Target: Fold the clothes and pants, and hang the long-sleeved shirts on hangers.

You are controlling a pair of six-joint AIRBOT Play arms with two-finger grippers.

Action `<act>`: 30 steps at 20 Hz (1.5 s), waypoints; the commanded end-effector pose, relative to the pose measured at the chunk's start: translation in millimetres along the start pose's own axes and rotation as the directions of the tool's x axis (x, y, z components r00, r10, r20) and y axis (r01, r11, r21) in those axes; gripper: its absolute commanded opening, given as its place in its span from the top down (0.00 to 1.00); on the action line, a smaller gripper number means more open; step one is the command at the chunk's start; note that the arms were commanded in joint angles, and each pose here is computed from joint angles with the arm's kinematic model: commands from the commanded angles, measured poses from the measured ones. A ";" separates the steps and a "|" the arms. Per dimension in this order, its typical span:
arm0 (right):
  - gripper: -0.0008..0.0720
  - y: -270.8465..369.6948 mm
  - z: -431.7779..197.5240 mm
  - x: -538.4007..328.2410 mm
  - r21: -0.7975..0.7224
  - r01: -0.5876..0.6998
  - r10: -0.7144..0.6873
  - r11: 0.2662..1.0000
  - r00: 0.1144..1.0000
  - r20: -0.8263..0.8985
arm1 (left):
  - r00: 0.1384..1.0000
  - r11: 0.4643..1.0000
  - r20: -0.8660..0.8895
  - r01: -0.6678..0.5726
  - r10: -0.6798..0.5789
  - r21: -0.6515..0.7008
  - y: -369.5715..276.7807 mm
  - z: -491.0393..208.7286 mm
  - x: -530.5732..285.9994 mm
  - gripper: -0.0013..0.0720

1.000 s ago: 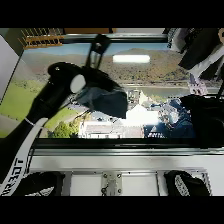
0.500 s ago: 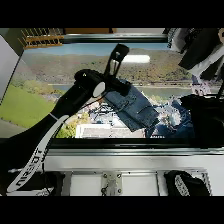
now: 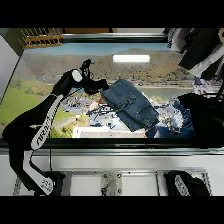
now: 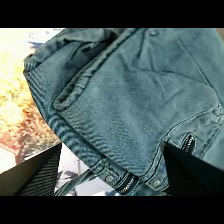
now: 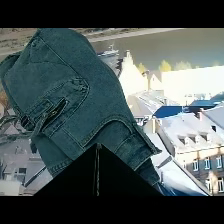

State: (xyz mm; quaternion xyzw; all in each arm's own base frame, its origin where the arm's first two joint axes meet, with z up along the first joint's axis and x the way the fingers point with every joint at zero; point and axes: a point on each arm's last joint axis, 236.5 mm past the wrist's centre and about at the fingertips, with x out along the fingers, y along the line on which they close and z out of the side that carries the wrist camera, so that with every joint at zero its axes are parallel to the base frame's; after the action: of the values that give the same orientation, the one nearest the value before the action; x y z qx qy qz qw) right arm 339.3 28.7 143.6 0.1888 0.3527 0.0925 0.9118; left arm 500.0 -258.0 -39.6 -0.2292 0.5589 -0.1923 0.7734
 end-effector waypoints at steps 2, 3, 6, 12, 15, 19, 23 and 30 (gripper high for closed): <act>0.94 2.0 0.0 0.2 0.005 -0.008 0.008 1.000 1.000 0.000 | 0.980 0.972 -0.038 0.186 -0.194 -0.146 -0.7 -1.2 27.4 0.08; 0.94 2.0 -0.1 0.2 0.005 -0.008 0.008 1.000 1.000 0.000 | 0.980 0.971 -0.046 0.184 -0.193 -0.151 0.1 -4.0 31.5 0.08; 0.94 2.0 -0.1 0.3 0.005 -0.008 0.008 1.000 1.000 0.000 | 0.980 0.972 -0.070 0.173 -0.186 -0.157 4.0 -12.9 43.9 0.08; 0.94 2.0 0.0 0.2 0.005 -0.008 0.008 1.000 1.000 0.000 | 0.983 0.976 -0.047 0.172 -0.180 -0.135 -7.1 -14.4 55.3 0.08; 0.94 2.2 -0.2 0.2 0.005 -0.008 0.008 1.000 1.000 0.000 | 0.984 0.977 -0.027 0.172 -0.176 -0.125 -11.4 -12.3 58.4 0.08; 0.94 2.0 -0.1 0.3 0.004 -0.008 0.008 1.000 1.000 0.000 | 0.982 0.974 0.032 0.188 -0.185 -0.124 -13.4 12.3 46.9 0.96; 0.95 -7.0 -23.1 2.6 0.075 0.029 -0.023 0.997 0.996 -0.085 | 0.978 0.978 0.047 0.206 -0.204 -0.035 -26.1 39.3 3.0 0.96; 0.02 -21.8 -167.0 63.6 0.448 0.145 0.045 0.882 0.921 -0.387 | 0.997 0.991 0.068 0.017 -0.026 0.130 -8.4 10.6 -46.9 0.96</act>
State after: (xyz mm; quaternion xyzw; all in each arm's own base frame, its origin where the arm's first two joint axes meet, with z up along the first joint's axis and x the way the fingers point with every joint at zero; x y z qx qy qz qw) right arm 288.3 45.6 25.0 0.3072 0.5087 0.0196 0.8040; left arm 509.1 -252.8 1.4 -0.2253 0.5200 -0.2423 0.7875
